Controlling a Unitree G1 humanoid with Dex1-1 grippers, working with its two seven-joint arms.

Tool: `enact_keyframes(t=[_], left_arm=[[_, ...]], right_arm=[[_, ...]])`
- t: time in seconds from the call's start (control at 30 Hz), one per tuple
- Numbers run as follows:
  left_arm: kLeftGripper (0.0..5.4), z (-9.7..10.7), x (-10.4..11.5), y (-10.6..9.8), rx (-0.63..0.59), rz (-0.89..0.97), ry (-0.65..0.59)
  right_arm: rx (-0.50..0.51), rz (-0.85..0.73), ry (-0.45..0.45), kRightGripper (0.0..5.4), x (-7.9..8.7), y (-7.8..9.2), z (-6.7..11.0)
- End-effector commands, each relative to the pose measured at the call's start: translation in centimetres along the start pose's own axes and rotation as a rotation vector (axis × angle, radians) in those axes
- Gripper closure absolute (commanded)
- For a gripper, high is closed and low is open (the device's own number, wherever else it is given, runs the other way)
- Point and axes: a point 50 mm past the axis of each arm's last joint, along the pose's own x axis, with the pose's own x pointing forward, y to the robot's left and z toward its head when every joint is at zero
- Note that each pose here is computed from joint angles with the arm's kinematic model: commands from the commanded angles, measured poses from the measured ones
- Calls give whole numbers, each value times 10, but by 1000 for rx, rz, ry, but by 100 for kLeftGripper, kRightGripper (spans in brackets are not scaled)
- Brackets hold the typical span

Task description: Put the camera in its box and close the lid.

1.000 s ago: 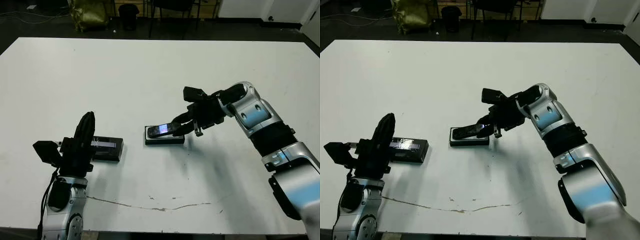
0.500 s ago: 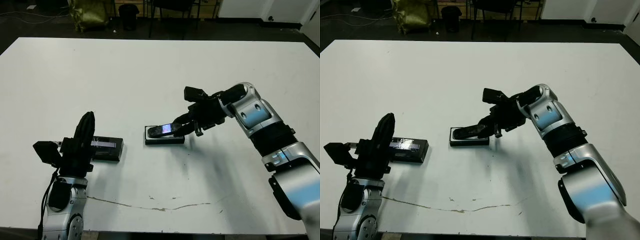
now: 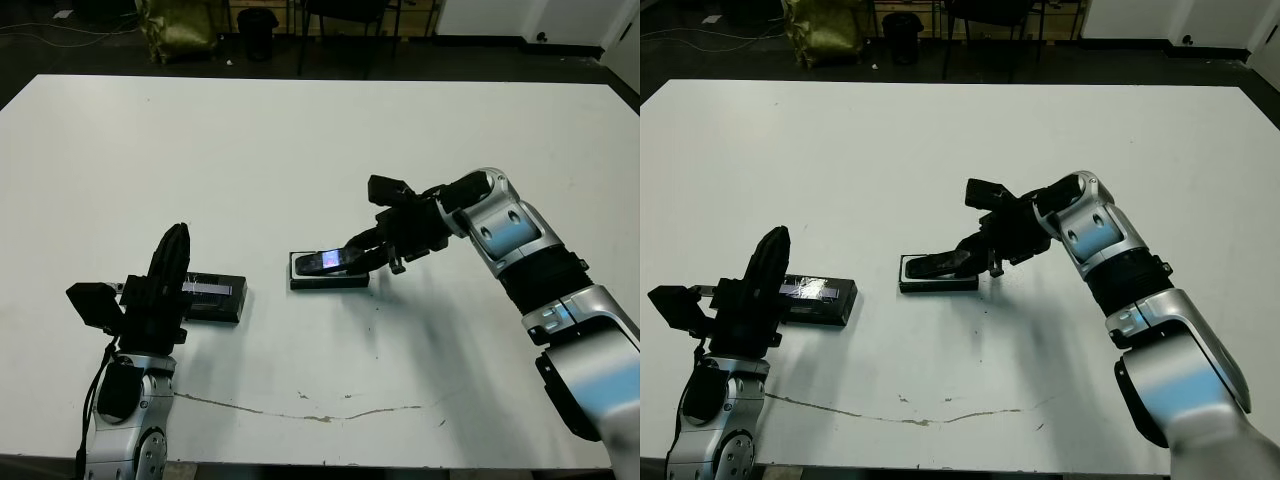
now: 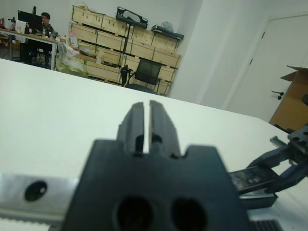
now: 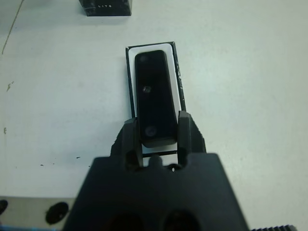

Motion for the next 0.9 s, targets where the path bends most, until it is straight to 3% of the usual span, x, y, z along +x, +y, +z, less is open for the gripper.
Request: enact_keyframes(t=[0.03,0.53,0.9], left_arm=[[540,-4,-4,3,17,10,31],[540,-5,-4,3,13,11,29],[540,-5,-5,2,11,12,34]], right_arm=[[22,18,3,503,6,3,-7],[48,65,36,503,18,6,-8],[-18,68,59,503,22,8,-5]])
